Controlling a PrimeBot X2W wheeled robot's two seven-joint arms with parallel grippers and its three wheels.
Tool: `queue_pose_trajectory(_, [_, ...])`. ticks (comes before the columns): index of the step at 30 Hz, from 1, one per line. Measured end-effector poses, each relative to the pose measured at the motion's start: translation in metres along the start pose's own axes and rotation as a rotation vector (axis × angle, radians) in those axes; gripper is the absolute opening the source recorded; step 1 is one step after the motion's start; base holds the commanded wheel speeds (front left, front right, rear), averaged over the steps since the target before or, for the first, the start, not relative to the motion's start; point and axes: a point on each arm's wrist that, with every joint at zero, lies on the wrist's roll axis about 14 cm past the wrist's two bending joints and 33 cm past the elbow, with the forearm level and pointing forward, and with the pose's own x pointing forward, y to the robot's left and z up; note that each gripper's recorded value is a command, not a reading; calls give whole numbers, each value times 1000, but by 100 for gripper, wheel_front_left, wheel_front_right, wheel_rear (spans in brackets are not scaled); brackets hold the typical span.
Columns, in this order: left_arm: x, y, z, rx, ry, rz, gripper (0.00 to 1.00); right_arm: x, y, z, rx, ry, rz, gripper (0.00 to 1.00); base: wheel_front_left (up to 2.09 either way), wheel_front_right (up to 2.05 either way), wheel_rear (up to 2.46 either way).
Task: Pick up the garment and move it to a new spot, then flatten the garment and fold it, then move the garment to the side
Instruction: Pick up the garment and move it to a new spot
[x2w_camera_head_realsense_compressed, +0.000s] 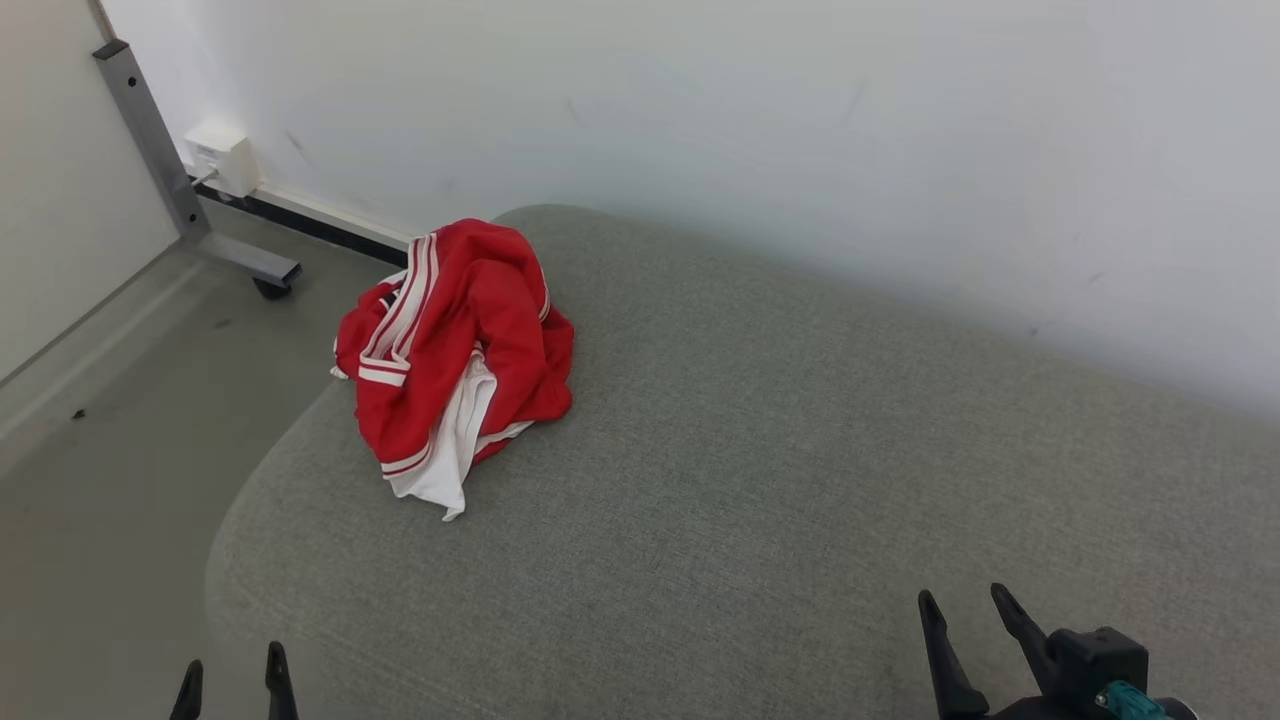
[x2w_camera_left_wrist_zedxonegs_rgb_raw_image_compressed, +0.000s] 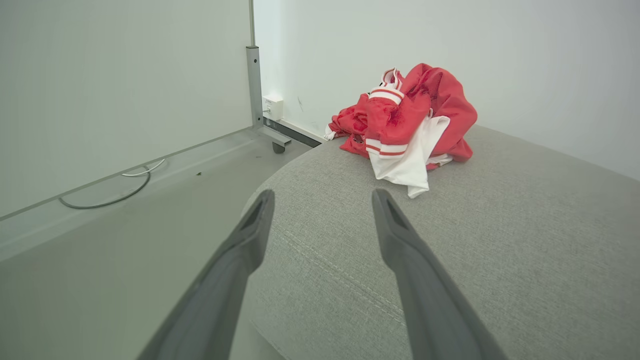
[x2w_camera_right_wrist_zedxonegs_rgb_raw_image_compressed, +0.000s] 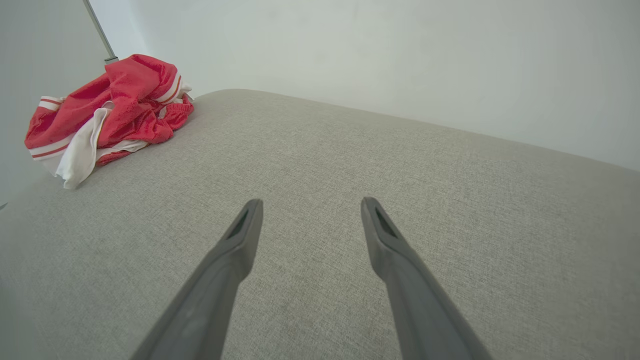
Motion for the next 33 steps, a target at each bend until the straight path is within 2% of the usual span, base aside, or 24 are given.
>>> queue_pose_trajectory(3, [-9,17,0,-1,0,71,100,17,17,3,-12,-3,68,100,0,0,0])
queue_pose_trajectory(9, [-18,29,-1,4,7,130,100,34,33,4,-20,-6,133,100,0,0,0])
queue_pose_trajectory(20, [-23,33,3,-1,7,154,100,39,36,4,-14,-14,157,100,0,0,0])
queue_pose_trajectory(23, [-14,27,7,-8,18,133,100,39,34,3,-7,-14,151,100,0,0,0])
queue_pose_trajectory(28, [21,13,22,-27,68,26,100,36,27,-1,5,-8,134,100,0,0,0])
queue_pose_trajectory(33, [64,-4,39,-125,134,-60,100,31,16,-1,-9,-6,110,100,0,0,0])
